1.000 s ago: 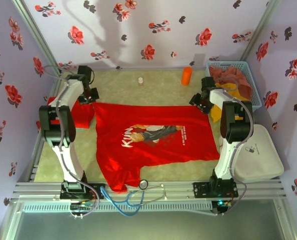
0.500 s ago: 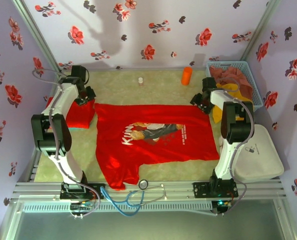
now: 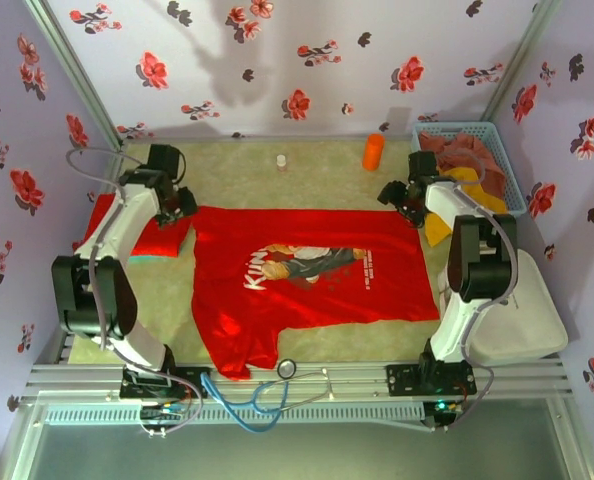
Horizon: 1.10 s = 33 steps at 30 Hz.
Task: Fold and stack the t-shirts
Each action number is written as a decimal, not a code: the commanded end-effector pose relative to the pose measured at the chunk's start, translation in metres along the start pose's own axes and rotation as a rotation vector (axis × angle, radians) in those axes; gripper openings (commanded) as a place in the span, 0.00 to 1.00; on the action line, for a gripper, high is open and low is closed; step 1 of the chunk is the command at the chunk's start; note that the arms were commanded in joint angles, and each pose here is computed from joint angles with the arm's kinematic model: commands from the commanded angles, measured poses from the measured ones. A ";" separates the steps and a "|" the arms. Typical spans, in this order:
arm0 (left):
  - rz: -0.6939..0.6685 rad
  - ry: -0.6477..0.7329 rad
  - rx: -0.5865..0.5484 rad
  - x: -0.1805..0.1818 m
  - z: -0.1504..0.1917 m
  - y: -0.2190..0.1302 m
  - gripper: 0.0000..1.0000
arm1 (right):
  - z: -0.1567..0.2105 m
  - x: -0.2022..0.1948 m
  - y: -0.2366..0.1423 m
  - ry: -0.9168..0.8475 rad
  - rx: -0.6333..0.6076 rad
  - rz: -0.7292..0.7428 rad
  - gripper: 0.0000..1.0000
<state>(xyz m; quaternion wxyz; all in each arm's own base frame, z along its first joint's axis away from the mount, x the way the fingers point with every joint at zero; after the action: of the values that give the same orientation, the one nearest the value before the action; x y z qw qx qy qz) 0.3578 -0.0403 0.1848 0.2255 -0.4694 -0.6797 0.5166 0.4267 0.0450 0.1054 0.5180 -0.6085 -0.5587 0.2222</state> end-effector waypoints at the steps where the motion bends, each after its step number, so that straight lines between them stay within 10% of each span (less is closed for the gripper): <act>1: 0.029 0.029 0.082 0.003 0.038 -0.001 0.44 | 0.020 -0.001 -0.014 -0.031 0.037 0.013 0.78; 17: 0.103 0.401 0.107 -0.059 0.160 0.015 0.39 | 0.072 -0.004 -0.019 -0.100 0.110 0.034 0.75; 33: -0.215 0.579 0.006 -0.064 0.149 0.056 0.25 | 0.069 -0.003 -0.023 -0.116 0.109 0.028 0.75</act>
<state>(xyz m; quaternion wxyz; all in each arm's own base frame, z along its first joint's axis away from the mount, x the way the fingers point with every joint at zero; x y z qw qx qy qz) 0.2842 -0.1766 0.0767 0.4565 -0.5307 -0.6046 0.3800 0.3568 0.0670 0.0903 0.5211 -0.5734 -0.5595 0.2943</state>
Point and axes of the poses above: each hand's point on the last joint's axis, 136 mm out from that joint toward the fingers, its own y axis out along the fingers, its own x axis along the line the jaws close on, z = x × y, the point moved 4 cm from there along -y, back along the fingers, and after that the axes turned 9 degrees about -y, right-handed, at the moved point
